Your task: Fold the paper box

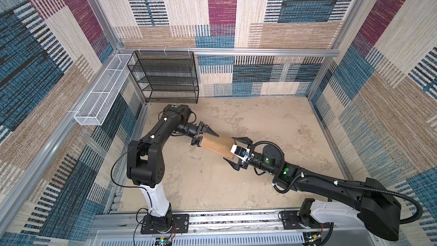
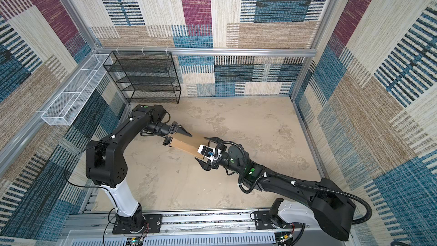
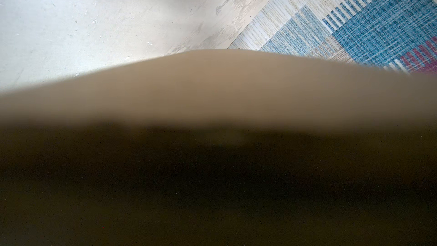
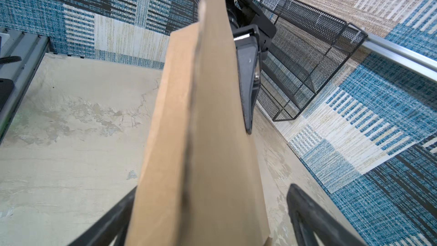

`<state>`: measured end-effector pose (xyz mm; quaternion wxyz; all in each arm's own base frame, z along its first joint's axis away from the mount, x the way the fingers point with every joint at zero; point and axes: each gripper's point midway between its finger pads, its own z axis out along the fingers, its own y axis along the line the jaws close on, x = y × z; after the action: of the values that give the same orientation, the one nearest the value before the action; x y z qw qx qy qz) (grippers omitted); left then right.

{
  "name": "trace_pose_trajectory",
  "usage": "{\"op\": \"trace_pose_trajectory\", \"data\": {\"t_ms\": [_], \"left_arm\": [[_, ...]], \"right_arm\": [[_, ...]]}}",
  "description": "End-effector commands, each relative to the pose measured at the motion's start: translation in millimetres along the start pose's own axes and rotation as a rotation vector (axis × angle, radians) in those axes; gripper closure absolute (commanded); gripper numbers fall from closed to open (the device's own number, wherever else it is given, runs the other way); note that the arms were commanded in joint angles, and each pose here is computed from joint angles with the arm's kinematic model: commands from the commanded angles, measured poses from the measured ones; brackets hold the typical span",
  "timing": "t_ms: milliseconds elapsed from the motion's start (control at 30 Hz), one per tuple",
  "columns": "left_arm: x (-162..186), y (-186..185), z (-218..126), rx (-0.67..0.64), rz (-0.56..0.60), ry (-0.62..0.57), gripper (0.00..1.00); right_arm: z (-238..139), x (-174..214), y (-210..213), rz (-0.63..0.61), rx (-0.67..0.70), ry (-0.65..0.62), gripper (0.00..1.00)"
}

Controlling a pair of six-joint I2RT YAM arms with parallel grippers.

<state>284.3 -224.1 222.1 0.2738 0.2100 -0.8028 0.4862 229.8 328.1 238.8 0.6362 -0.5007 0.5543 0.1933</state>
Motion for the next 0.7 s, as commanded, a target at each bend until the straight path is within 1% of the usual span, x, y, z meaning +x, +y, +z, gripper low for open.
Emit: {"op": "trace_pose_trajectory", "data": {"t_ms": [0, 200, 300, 433, 667], "left_arm": [[4.6, -3.9, -0.4, 0.013, -0.015, 0.013, 1.00], [3.9, -2.1, 0.4, 0.012, -0.018, 0.016, 1.00], [4.2, -1.7, 0.6, 0.013, -0.018, 0.018, 1.00], [3.9, -1.2, 0.8, 0.012, -0.022, 0.019, 1.00], [7.5, -3.3, 0.3, 0.013, -0.016, 0.017, 1.00]], "right_arm": [[3.2, -18.7, -5.8, -0.004, 0.028, -0.071, 0.08], [10.0, -18.5, -6.3, -0.034, 0.054, -0.066, 0.11], [8.3, -21.5, -8.4, -0.041, 0.074, -0.084, 0.12], [7.4, -24.1, -13.4, -0.047, 0.103, -0.092, 0.18], [10.7, -23.2, -12.7, -0.062, 0.099, -0.087, 0.21]]}}
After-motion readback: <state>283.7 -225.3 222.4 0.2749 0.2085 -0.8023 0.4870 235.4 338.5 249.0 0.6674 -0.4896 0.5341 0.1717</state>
